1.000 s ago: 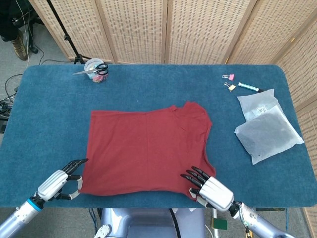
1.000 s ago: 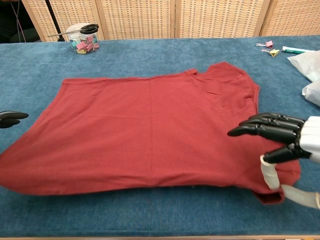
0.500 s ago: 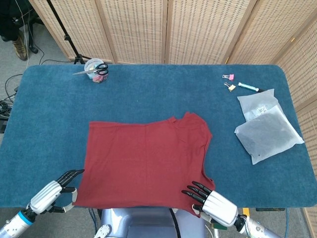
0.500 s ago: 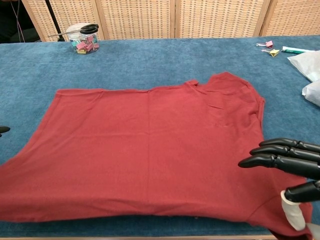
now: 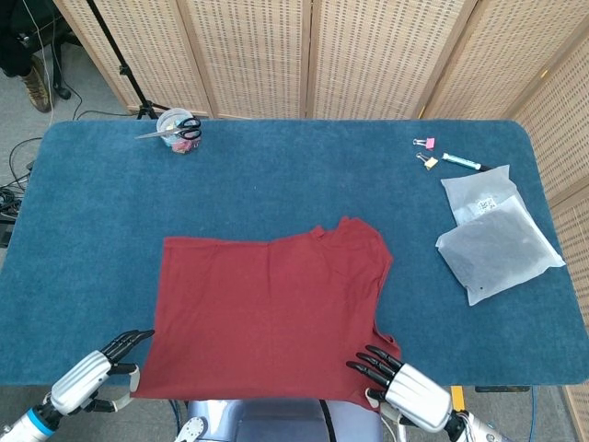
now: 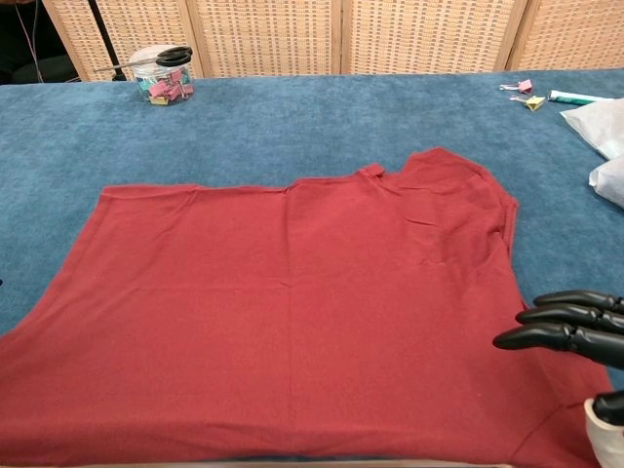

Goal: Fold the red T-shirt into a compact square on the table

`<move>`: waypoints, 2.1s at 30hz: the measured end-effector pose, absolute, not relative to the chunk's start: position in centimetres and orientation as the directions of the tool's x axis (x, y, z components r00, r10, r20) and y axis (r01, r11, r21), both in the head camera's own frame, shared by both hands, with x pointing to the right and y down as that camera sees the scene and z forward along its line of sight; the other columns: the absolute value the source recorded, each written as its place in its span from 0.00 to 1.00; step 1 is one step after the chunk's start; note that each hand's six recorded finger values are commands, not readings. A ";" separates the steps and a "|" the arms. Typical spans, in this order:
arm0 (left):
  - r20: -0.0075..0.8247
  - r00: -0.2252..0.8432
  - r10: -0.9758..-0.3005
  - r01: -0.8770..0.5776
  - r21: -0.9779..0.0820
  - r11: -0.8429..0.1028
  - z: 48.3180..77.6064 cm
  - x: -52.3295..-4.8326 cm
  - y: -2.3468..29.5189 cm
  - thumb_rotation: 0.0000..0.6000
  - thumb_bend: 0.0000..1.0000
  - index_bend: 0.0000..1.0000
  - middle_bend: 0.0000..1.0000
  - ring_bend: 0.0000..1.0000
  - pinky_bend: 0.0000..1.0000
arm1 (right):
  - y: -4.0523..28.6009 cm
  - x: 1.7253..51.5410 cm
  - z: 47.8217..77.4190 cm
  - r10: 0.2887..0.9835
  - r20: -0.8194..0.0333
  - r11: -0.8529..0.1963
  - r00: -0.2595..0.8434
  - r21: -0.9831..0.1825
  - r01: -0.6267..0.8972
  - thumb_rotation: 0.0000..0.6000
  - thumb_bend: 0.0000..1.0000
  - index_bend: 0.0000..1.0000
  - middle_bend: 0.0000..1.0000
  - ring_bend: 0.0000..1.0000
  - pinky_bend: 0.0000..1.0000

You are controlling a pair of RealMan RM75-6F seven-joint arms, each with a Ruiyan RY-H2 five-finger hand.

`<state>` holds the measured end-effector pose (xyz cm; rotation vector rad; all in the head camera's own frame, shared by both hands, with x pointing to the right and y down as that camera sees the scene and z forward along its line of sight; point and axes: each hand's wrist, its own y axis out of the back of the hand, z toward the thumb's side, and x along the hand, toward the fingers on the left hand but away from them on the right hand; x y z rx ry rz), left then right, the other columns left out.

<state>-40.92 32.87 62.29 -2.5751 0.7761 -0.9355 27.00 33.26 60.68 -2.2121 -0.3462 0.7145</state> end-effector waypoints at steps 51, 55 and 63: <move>0.526 0.347 -0.776 -0.399 -0.666 -0.630 68.0 -37.2 12.3 1.00 0.62 0.72 0.00 0.00 0.00 | 12.3 21.9 65.4 0.696 -0.470 -0.613 0.543 -0.782 0.109 1.00 0.59 0.66 0.11 0.00 0.00; 0.535 0.329 -0.778 -0.401 -0.666 -0.629 68.6 -37.4 11.7 1.00 0.62 0.72 0.00 0.00 0.00 | 11.1 21.8 65.8 0.707 -0.476 -0.603 0.523 -0.792 0.095 1.00 0.59 0.66 0.11 0.00 0.00; 0.541 0.297 -0.787 -0.406 -0.674 -0.617 69.4 -38.0 10.6 1.00 0.62 0.72 0.00 0.00 0.00 | 8.3 22.0 67.1 0.731 -0.506 -0.600 0.459 -0.796 0.079 1.00 0.59 0.66 0.11 0.00 0.00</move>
